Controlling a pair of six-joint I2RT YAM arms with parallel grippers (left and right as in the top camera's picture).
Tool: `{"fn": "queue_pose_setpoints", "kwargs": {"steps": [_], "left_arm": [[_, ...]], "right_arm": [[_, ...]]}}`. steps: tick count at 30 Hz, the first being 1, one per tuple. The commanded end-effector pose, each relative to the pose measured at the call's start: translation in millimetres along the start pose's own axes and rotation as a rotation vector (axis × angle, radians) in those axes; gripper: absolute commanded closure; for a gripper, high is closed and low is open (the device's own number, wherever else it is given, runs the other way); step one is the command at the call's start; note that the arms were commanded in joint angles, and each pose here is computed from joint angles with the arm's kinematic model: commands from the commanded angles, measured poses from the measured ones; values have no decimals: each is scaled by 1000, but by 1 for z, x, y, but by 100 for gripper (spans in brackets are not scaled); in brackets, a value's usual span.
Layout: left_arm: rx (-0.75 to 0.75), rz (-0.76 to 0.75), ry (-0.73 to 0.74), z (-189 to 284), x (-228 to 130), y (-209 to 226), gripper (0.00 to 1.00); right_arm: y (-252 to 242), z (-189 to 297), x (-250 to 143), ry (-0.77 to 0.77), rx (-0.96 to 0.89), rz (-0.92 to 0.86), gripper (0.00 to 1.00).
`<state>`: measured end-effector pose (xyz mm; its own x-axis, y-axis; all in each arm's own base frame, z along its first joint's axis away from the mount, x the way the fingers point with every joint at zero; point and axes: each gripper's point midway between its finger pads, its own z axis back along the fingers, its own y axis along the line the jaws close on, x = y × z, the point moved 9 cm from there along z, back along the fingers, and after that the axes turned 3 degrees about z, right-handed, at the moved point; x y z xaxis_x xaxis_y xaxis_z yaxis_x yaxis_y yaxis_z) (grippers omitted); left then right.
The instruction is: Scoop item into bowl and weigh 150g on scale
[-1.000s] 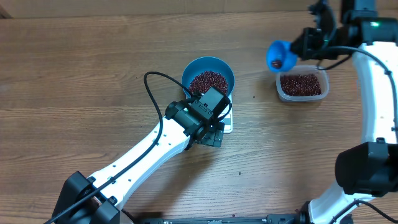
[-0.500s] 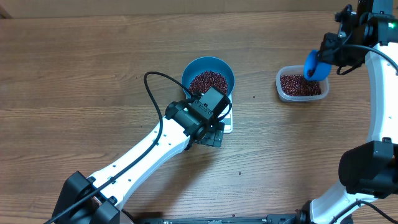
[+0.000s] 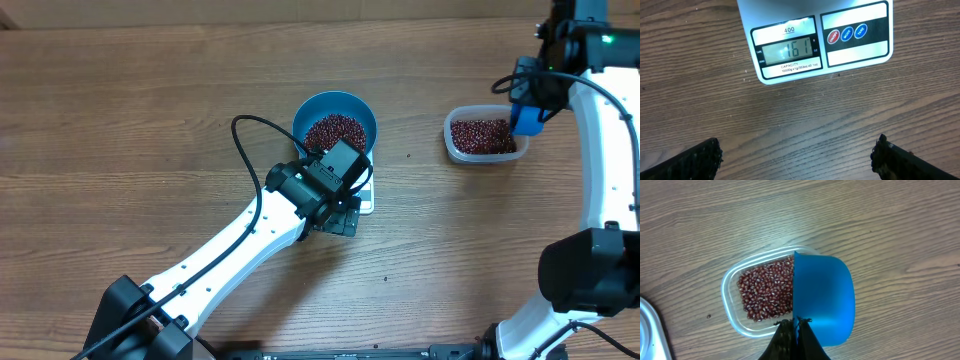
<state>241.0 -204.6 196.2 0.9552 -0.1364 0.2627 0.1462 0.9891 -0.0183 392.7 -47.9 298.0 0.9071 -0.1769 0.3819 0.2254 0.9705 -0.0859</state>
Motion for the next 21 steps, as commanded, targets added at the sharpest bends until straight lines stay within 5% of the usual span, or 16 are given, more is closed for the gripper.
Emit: {"fn": "queue_pose_setpoints", "kwargs": {"steps": [1,21], "left_arm": [[15,25,-10,0,0,3,0],[15,25,-10,0,0,3,0]], "right_arm": [[6,6,0,-23,-50,12,96],[32,17,-3,-82,-298,105,96]]}}
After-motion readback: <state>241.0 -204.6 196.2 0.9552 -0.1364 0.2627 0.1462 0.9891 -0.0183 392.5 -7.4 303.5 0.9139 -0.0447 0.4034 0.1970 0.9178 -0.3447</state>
